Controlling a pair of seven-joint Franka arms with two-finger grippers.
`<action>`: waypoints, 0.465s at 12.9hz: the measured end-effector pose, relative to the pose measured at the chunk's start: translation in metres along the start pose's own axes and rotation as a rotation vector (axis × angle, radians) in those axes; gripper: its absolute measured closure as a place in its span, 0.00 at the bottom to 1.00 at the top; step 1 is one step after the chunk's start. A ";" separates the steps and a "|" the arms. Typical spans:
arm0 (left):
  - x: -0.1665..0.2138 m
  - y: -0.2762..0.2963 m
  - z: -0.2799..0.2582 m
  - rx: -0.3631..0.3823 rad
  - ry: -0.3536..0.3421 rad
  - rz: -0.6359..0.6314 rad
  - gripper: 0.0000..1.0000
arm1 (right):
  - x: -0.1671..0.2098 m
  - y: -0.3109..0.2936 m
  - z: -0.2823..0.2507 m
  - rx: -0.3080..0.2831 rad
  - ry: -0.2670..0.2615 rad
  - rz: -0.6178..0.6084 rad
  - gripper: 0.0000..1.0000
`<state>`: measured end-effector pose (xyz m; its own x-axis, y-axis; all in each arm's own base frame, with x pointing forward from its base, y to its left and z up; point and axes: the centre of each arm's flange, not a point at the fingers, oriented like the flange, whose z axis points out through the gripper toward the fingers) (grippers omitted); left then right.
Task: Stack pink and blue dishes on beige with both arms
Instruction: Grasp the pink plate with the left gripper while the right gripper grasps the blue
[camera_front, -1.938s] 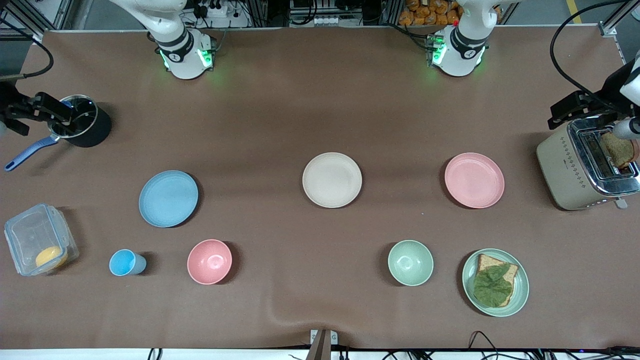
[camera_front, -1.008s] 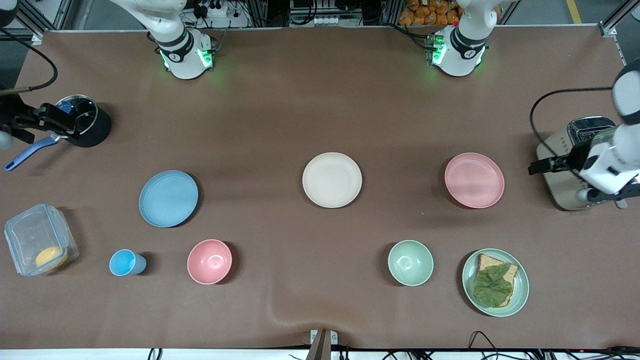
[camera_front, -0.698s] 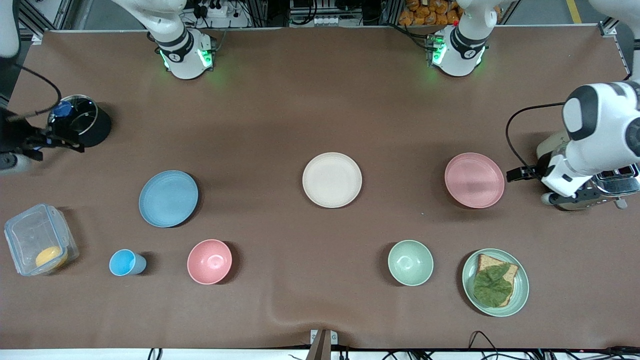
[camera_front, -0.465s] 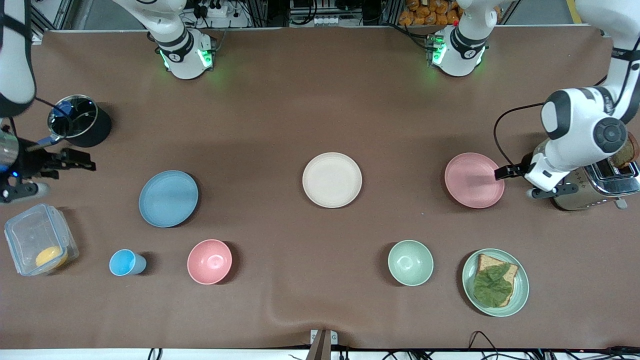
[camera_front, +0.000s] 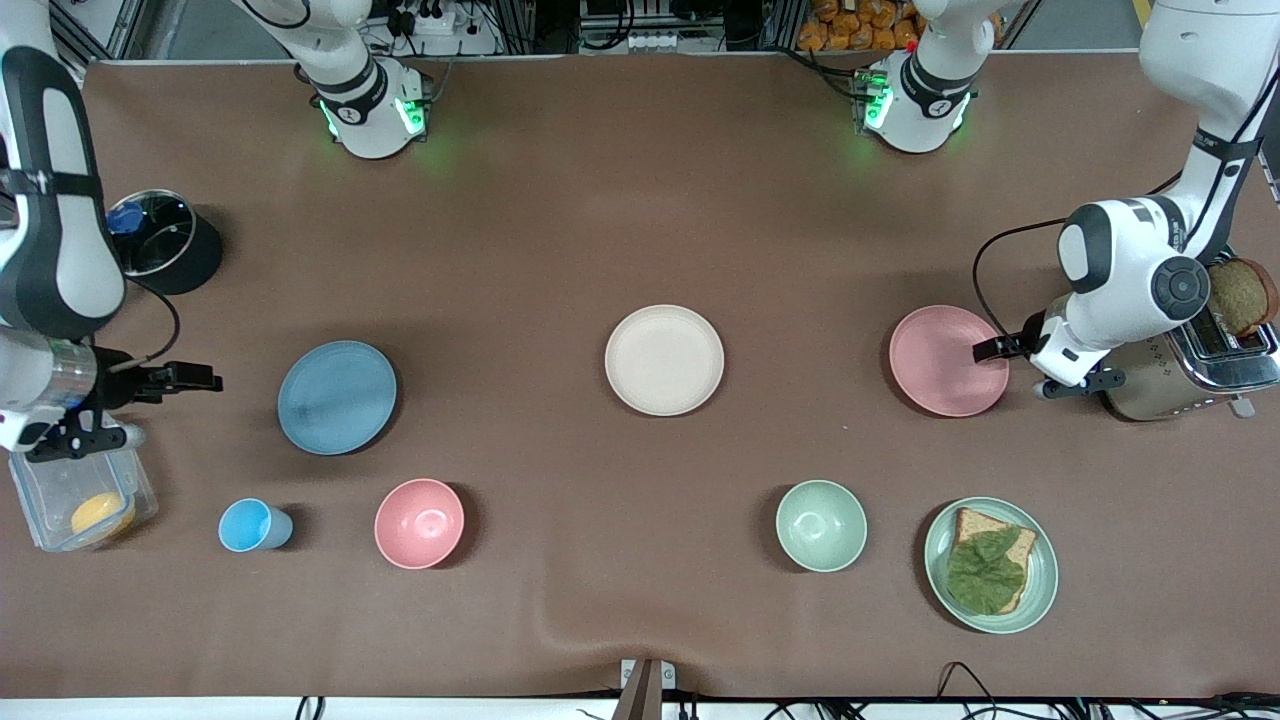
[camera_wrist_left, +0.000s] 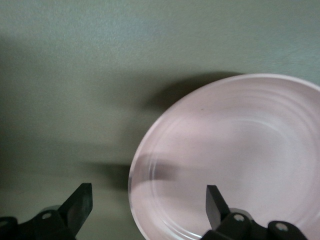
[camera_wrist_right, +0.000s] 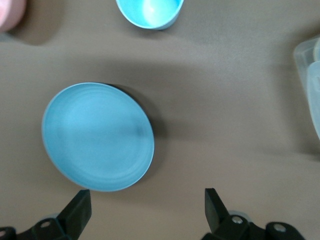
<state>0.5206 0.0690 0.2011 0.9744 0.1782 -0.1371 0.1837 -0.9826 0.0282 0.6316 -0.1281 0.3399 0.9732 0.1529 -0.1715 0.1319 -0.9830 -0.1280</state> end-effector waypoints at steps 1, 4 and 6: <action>0.000 -0.002 0.004 0.000 -0.002 -0.002 0.04 | 0.002 0.005 0.014 0.007 -0.006 0.006 0.00; 0.001 -0.005 0.012 -0.003 -0.005 -0.006 0.27 | 0.009 0.029 0.056 0.023 -0.006 0.035 0.00; 0.001 -0.008 0.017 -0.005 -0.008 -0.012 0.49 | 0.010 0.045 0.080 0.033 -0.003 0.057 0.00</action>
<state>0.5179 0.0763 0.1840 0.9712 0.1891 -0.1451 0.1955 -0.9802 0.0318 0.6321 -0.1626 0.2546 0.9784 0.0970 -0.1824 0.0697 -0.9862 -0.1503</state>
